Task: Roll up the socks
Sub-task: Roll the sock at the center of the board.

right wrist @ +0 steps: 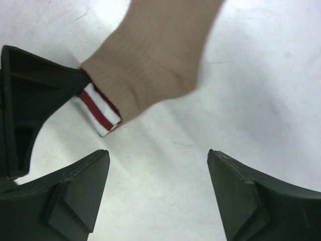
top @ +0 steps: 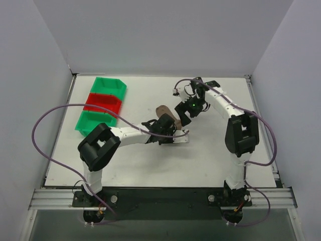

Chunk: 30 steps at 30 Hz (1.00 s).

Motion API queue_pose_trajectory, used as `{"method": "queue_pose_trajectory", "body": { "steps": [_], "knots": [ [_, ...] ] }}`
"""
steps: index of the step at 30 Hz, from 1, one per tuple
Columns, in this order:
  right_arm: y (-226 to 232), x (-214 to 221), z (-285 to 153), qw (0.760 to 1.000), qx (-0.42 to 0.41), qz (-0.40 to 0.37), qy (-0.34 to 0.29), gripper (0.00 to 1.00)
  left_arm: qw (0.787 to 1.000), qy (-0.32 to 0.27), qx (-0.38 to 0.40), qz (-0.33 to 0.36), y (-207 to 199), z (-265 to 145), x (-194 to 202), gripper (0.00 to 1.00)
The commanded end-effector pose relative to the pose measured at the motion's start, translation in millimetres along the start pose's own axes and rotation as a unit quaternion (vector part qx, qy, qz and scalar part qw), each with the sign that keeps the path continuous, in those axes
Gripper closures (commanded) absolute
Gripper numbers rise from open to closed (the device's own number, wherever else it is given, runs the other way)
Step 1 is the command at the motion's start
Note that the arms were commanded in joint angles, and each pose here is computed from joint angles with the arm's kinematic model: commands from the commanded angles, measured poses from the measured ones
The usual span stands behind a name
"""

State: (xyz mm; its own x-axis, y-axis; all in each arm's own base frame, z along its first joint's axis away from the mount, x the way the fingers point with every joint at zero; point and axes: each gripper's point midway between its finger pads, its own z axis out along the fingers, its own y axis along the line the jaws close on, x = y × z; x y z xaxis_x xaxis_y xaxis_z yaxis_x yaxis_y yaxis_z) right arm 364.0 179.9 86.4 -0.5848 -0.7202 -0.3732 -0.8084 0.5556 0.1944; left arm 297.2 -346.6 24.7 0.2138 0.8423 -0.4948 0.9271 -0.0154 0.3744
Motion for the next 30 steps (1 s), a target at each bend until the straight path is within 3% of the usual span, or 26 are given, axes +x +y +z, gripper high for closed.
{"method": "queue_pose_trajectory", "body": {
  "steps": [1, 6, 10, 19, 25, 30],
  "knots": [
    [-22.1, 5.5, -25.5, 0.995, 0.080, 0.035, -0.053, 0.16, 0.990, 0.046, 0.112, -0.077, -33.4, -0.8, 24.1, 1.00],
    [-38.7, 34.7, -53.3, 0.987, 0.123, 0.065, -0.086, 0.14, 0.984, 0.050, 0.136, -0.108, -28.7, 5.4, 21.5, 1.00],
    [-36.8, 66.3, -49.9, 0.984, 0.148, 0.045, -0.083, 0.15, 0.973, 0.064, 0.171, -0.138, -32.4, 4.9, 22.0, 1.00],
    [-14.4, 92.7, -44.8, 0.962, 0.221, -0.091, -0.131, 0.18, 0.944, 0.086, 0.241, -0.208, -34.9, 6.3, 27.8, 1.00],
    [5.5, 106.4, -24.7, 0.932, 0.277, -0.207, -0.110, 0.18, 0.926, 0.095, 0.276, -0.240, -37.7, 11.7, 27.9, 1.00],
    [17.1, 106.5, -8.7, 0.917, 0.291, -0.251, -0.108, 0.20, 0.918, 0.099, 0.286, -0.256, -36.6, 18.9, 30.3, 1.00]
  ]
}}
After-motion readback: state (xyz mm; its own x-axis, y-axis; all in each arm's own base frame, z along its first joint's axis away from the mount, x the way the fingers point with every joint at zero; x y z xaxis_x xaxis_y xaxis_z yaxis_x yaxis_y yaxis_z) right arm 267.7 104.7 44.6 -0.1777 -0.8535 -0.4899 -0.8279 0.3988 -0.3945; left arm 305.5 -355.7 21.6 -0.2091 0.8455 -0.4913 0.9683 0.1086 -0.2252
